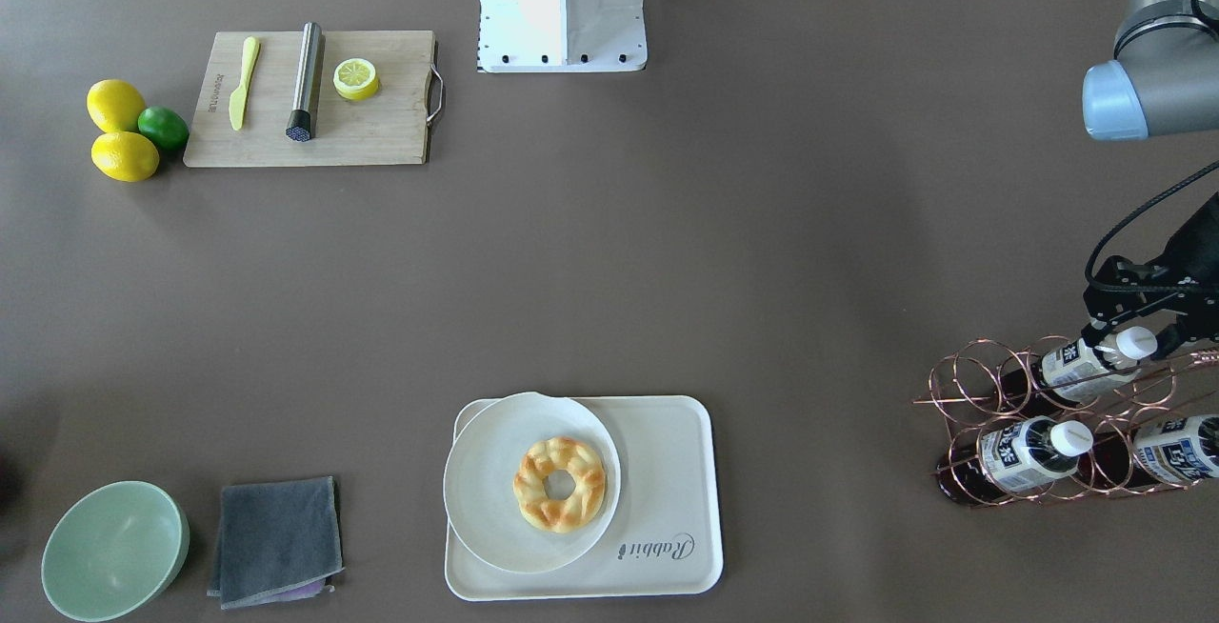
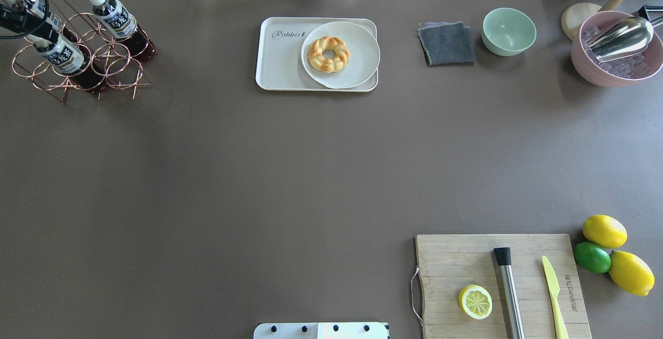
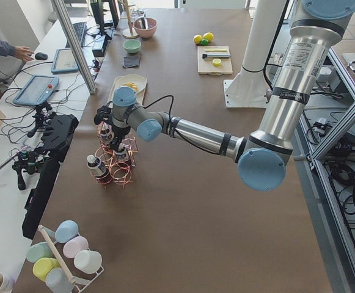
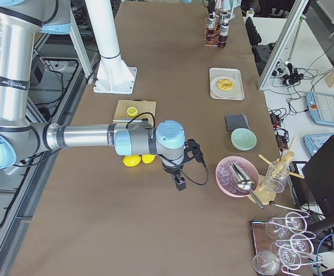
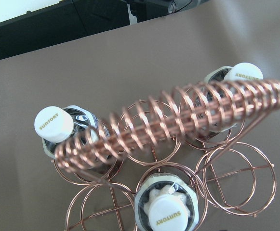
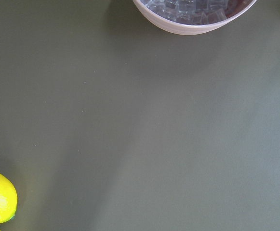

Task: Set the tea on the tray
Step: 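Reach the left gripper down to a tea bottle in the copper rack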

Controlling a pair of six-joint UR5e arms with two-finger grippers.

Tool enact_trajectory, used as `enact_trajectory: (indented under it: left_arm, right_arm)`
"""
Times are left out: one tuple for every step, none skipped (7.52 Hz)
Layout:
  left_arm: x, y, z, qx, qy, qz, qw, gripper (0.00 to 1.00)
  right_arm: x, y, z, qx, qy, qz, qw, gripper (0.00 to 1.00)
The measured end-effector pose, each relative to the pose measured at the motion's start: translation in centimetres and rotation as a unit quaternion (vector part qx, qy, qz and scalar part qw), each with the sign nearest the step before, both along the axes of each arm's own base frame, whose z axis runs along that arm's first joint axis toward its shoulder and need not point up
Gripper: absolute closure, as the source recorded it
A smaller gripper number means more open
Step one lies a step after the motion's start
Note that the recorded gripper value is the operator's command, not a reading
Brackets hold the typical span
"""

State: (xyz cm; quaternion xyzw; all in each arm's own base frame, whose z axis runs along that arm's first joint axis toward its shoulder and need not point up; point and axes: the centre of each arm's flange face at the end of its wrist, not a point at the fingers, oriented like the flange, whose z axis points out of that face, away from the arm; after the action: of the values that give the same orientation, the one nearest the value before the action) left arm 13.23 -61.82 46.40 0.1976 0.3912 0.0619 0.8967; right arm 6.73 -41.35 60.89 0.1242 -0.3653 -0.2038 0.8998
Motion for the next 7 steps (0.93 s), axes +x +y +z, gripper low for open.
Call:
enact_trajectory:
  left_arm:
    - [0.2, 0.2, 0.0, -0.001, 0.004, -0.001, 1.0, 1.0]
    - [0.2, 0.3, 0.1, -0.001, 0.005, -0.001, 1.0, 1.0]
    - [-0.1, 0.4, 0.1, -0.001, 0.005, -0.002, 1.0, 1.0]
    - [-1.2, 0.3, -0.3, 0.0, 0.007, -0.009, 0.9999, 1.0]
    - [-2.8, 0.3, -1.6, 0.008, 0.013, -0.019, 0.9997, 1.0]
    - [-5.4, 0.4, -3.6, 0.017, 0.022, -0.033, 0.9991, 1.0]
    - [-7.7, 0.7, -5.6, 0.026, 0.035, -0.043, 0.9981, 1.0]
  right_arm:
    - [0.0, 0.2, 0.1, 0.0, 0.0, 0.0, 1.0, 0.0]
    - [0.0, 0.5, 0.0, 0.001, 0.0, 0.0, 1.0, 0.0]
    - [0.0, 1.2, -0.1, 0.001, 0.0, -0.001, 1.0, 0.0]
    - [0.0, 1.6, -0.2, 0.002, 0.0, -0.001, 1.0, 0.0]
    - [0.0, 1.8, -0.4, 0.003, 0.0, -0.001, 1.0, 0.0]
    - [0.0, 1.9, -0.5, 0.004, 0.0, -0.001, 1.0, 0.0]
    - [0.0, 1.9, -0.6, 0.005, 0.0, -0.001, 1.0, 0.0]
